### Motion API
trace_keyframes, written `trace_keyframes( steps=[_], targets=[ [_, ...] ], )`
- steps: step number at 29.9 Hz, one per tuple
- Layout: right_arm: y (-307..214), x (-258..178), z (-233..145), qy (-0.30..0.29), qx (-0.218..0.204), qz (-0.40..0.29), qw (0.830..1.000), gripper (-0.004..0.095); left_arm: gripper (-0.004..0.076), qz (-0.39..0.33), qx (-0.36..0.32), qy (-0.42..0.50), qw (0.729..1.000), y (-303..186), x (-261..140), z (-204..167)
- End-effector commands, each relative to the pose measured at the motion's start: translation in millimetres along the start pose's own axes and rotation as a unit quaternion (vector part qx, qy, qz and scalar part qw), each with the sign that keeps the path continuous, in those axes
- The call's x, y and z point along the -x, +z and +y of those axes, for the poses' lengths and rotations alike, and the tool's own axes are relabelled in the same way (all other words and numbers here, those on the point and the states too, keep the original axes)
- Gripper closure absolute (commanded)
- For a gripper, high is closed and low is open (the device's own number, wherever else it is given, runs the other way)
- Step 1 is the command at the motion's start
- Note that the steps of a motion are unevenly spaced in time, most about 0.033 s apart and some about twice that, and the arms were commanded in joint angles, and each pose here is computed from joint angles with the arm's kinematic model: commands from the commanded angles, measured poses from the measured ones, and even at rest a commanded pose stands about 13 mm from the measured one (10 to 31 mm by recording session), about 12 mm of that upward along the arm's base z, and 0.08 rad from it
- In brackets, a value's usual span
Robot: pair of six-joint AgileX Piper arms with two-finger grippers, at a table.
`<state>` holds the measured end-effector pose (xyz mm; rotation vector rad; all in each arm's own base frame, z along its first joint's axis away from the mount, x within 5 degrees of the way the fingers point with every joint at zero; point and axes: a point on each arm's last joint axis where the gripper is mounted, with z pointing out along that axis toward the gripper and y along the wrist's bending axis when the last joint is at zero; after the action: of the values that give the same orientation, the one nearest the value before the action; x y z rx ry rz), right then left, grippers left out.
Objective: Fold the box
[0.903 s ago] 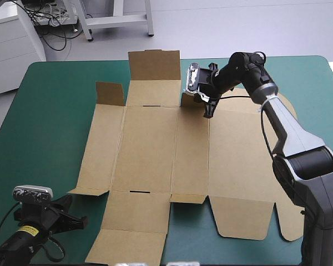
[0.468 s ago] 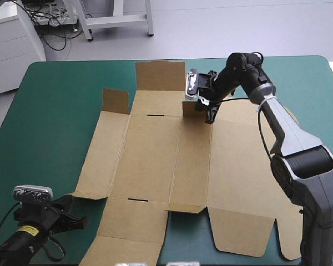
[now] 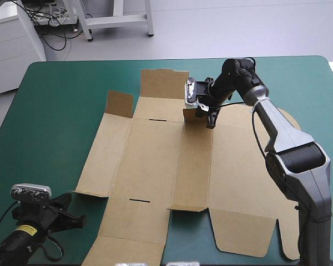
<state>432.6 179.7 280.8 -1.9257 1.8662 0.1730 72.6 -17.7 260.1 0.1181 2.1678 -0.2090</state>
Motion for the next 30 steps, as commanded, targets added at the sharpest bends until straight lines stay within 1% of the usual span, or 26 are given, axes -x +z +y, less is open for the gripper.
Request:
trace_keyframes(
  steps=[1,3,6,8,11,13,16,18,19,20,22,24,26,27,28,29,30],
  targets=[
    [-32,14,1,-0.010,-0.033,-0.037,0.999,0.0823,0.0756,-0.050,-0.002,-0.004,0.999,-9,21,-2],
    [-31,15,-1,-0.009,-0.038,-0.040,0.998,0.0760,0.0756,-0.052,-0.003,-0.003,0.999,-10,22,-2],
    [-28,16,-3,-0.007,-0.044,-0.053,0.998,0.0691,0.0756,-0.047,-0.004,-0.003,0.999,-10,22,-3],
    [-27,18,-4,-0.006,-0.047,-0.065,0.997,0.0671,0.0756,-0.043,-0.005,-0.003,0.999,-10,21,-3],
    [-26,24,-2,-0.024,-0.048,-0.075,0.996,0.0665,0.0756,-0.039,-0.004,0.001,0.999,-11,21,-3],
    [-27,27,-3,-0.024,-0.057,-0.077,0.995,0.0629,0.0756,-0.039,0.001,0.011,0.999,-16,26,-3],
    [-38,32,-7,0.003,-0.090,-0.089,0.992,0.0452,0.0755,-0.036,0.016,0.031,0.999,-27,41,-2],
    [-51,37,-12,0.039,-0.121,-0.101,0.987,0.0304,0.0739,-0.025,0.030,0.047,0.998,-32,53,-1],
    [-57,39,-14,0.054,-0.131,-0.104,0.984,0.0252,0.0710,-0.019,0.037,0.054,0.998,-32,58,1],
    [-69,42,-16,0.076,-0.146,-0.111,0.980,0.0221,0.0664,-0.011,0.039,0.057,0.998,-32,66,1],
    [-85,46,-15,0.107,-0.157,-0.119,0.974,0.0213,0.0538,-0.006,0.038,0.057,0.998,-30,76,2],
    [-107,52,-11,0.147,-0.162,-0.131,0.967,0.0214,0.0371,-0.007,0.036,0.042,0.998,-26,89,3],
    [-129,55,-7,0.196,-0.172,-0.135,0.956,0.0214,0.0243,-0.010,0.037,0.018,0.999,-21,100,4],
    [-140,55,-3,0.219,-0.176,-0.133,0.950,0.0214,0.0194,-0.010,0.039,0.012,0.999,-19,106,5],
    [-149,55,0,0.237,-0.178,-0.127,0.947,0.0218,0.0165,-0.008,0.039,0.008,0.999,-16,111,6],
    [-156,55,4,0.246,-0.177,-0.120,0.945,0.0228,0.0154,-0.006,0.039,0.007,0.999,-14,117,6],
    [-163,54,7,0.262,-0.185,-0.118,0.940,0.0245,0.0157,-0.004,0.038,0.004,0.999,-12,123,7]
  ],
)
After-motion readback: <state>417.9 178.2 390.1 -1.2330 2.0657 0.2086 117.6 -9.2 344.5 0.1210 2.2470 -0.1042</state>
